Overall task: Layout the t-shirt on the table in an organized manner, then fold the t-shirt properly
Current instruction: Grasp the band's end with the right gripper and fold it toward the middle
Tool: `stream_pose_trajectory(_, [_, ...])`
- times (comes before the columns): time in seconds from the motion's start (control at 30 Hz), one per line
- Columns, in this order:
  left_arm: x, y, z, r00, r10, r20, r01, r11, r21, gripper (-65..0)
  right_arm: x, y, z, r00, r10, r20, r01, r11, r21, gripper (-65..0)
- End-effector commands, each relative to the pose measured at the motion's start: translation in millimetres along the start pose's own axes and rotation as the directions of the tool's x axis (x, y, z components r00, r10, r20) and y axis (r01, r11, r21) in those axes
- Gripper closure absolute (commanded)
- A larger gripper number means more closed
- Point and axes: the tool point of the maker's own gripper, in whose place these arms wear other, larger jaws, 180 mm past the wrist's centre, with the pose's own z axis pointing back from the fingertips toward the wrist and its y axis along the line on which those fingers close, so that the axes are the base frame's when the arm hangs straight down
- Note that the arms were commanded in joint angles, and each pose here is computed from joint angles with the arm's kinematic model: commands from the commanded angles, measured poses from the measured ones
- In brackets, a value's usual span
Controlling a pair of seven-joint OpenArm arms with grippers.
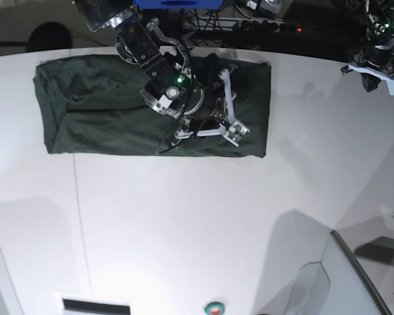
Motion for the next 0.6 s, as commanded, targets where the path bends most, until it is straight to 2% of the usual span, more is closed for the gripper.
stream_pose_trajectory(0.0, [11.4,3.5,2.0,0.999,-0.014,0.037,0.014,1.000,0.002,0.0,17.0,-2.7,1.7,0.998,-0.024,0.051,0.024,1.000,-0.011,-12.5])
stream_pose_trajectory(0.07, [11.4,3.5,2.0,0.999,-0.014,0.037,0.014,1.000,0.002,0.0,16.3,-4.4,1.8,0.998,-0.035,0.049,0.036,0.999,-0.018,-8.0])
stream_pose_trajectory(0.2, [12.2,5.5,2.4,0.999,-0.014,0.039,0.014,1.000,0.006,0.0,11.6,-4.5,1.4,0.999,-0.035,0.027,0.036,0.999,-0.019,-8.0])
stream_pose_trajectory(0.27, [12.6,5.3,2.2,0.999,-0.016,0.039,0.015,1.000,0.005,0.0,8.8,-5.4,2.6,0.999,-0.035,0.003,0.035,0.999,-0.021,-10.5])
stream_pose_trajectory(0.43, [12.4,4.2,1.9,0.999,-0.017,0.038,0.016,1.000,0.002,0.0,7.2,-3.4,3.9,0.999,-0.039,-0.003,0.039,0.999,-0.018,-22.4])
stream_pose_trajectory(0.57, [5.3,7.3,0.7,1.000,-0.008,0.020,0.007,1.000,0.008,0.0,3.1,-3.6,0.9,0.999,-0.038,-0.018,0.038,0.999,-0.016,-22.1])
